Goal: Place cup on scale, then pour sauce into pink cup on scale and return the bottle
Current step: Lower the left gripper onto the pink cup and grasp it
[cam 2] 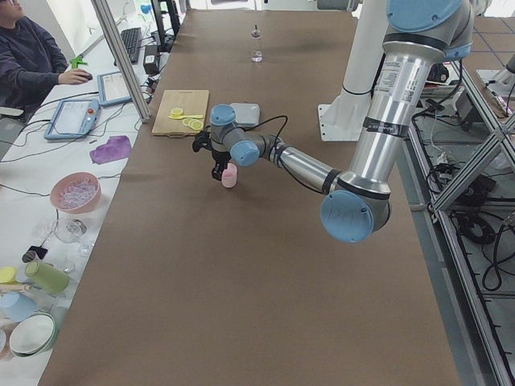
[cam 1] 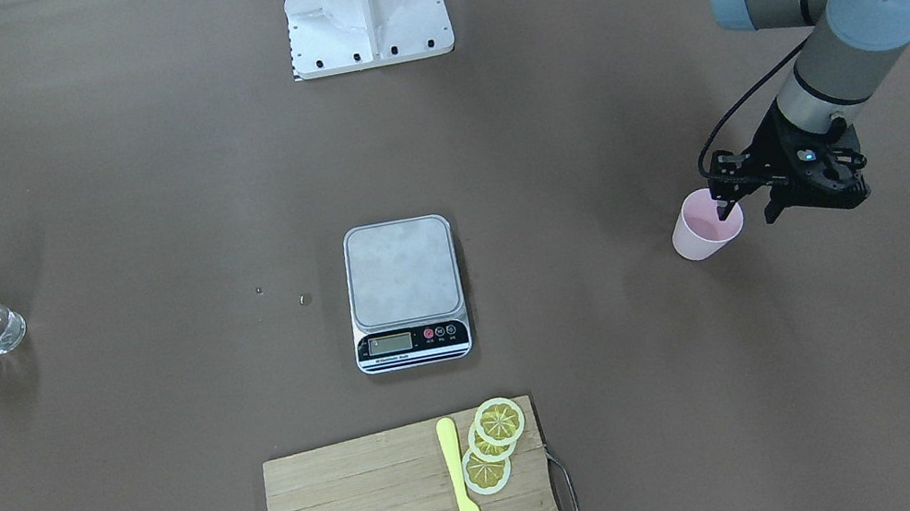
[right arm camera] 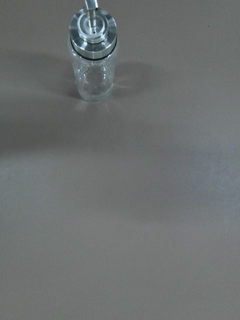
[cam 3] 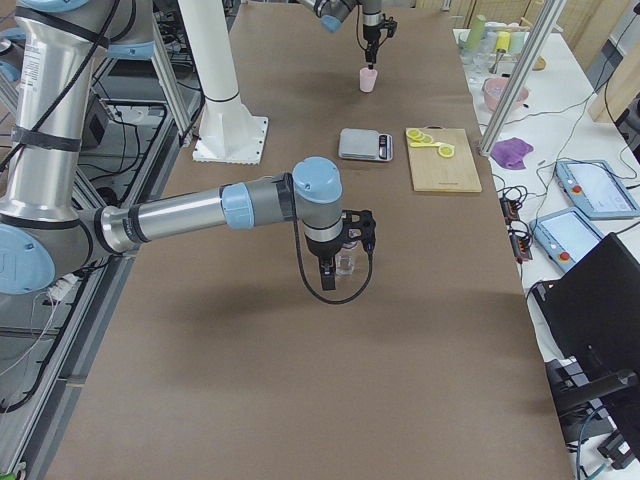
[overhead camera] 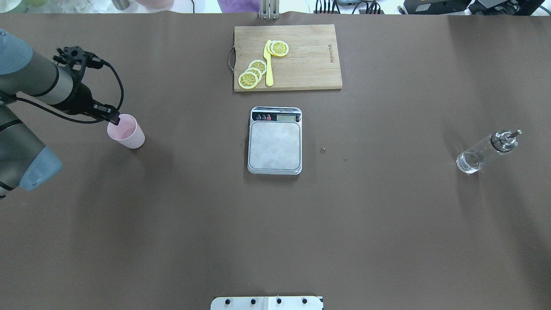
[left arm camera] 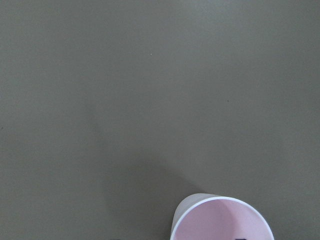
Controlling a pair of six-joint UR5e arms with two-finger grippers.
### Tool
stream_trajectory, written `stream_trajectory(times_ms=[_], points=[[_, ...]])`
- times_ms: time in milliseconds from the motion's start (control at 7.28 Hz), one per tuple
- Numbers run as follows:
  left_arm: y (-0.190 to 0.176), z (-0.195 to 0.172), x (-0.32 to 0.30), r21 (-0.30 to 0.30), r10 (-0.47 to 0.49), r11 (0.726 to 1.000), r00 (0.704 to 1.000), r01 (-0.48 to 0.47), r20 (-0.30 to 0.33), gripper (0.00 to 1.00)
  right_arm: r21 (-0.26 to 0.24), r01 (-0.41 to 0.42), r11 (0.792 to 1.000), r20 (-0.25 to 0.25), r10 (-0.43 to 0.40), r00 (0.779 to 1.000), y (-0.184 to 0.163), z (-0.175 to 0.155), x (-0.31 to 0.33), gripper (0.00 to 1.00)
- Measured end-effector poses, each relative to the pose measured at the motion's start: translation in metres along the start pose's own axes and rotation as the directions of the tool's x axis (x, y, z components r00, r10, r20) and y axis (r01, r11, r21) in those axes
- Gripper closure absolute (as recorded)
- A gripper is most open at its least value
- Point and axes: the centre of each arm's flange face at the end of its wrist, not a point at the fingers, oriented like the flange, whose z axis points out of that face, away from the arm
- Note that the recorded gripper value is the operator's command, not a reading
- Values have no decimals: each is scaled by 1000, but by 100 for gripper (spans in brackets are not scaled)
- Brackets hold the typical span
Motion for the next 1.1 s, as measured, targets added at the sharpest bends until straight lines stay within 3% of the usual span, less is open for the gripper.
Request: stream_trajectory(times_ms=[275, 550, 687, 824, 1099], points=[[2, 5, -1, -3, 1, 1000, 1000, -1, 13, 59, -1, -1, 1000, 0, 1, 1000, 0, 0, 0, 0], [3, 11, -1, -7, 0, 1000, 1000, 0, 21, 72, -2, -1, 1000, 0, 1, 1000, 0, 1, 1, 0], [3, 13, 2, -9, 1, 1000, 1000, -1, 19, 91, -2, -1, 1000, 0, 1, 1000, 0, 1, 1, 0], [4, 14, 4, -10, 2, 1000, 1000, -2, 18, 100, -2, -1, 1000, 0, 1, 1000, 0, 1, 1, 0], [3, 13, 6, -7, 2, 1000, 1000, -2, 15, 100, -3, -2, 1000, 0, 2, 1000, 0, 1, 1, 0]])
